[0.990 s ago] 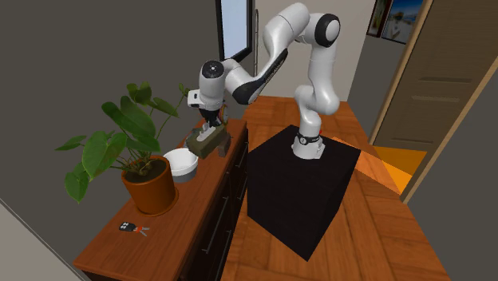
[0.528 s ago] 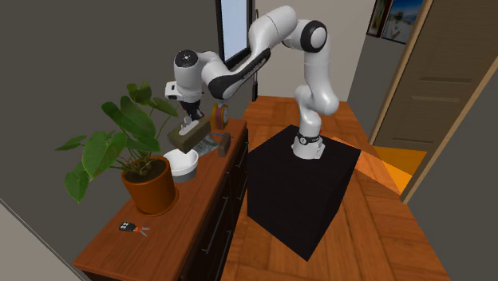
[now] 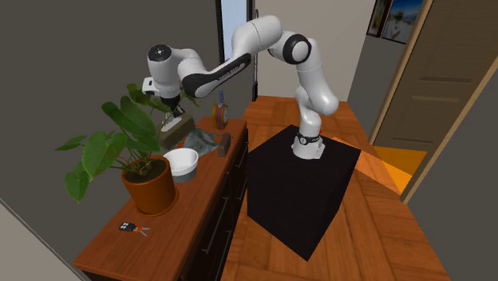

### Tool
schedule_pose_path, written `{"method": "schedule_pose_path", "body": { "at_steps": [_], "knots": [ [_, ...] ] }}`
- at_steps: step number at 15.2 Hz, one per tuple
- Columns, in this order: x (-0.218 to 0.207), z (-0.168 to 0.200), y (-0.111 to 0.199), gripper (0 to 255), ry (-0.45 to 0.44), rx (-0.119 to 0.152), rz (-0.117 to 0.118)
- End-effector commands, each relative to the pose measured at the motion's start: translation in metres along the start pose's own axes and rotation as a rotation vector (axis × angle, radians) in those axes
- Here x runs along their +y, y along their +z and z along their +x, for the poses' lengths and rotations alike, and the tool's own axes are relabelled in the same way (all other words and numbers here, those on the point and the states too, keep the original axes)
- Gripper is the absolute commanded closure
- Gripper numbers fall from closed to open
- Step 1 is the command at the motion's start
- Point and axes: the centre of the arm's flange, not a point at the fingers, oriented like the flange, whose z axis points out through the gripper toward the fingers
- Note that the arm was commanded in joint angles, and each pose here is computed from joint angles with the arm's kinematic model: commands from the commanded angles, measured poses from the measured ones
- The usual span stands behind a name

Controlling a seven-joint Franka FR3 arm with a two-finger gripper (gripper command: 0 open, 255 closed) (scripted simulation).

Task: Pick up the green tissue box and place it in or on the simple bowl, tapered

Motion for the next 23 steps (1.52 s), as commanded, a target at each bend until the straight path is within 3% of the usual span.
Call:
{"method": "schedule_pose_path", "body": {
  "at_steps": [1,23],
  "knots": [
    [-0.004,0.004,0.008,255,0.0,0.0,0.0],
    [-0.054,0.033,0.096,255,0.0,0.0,0.0]
  ]
}}
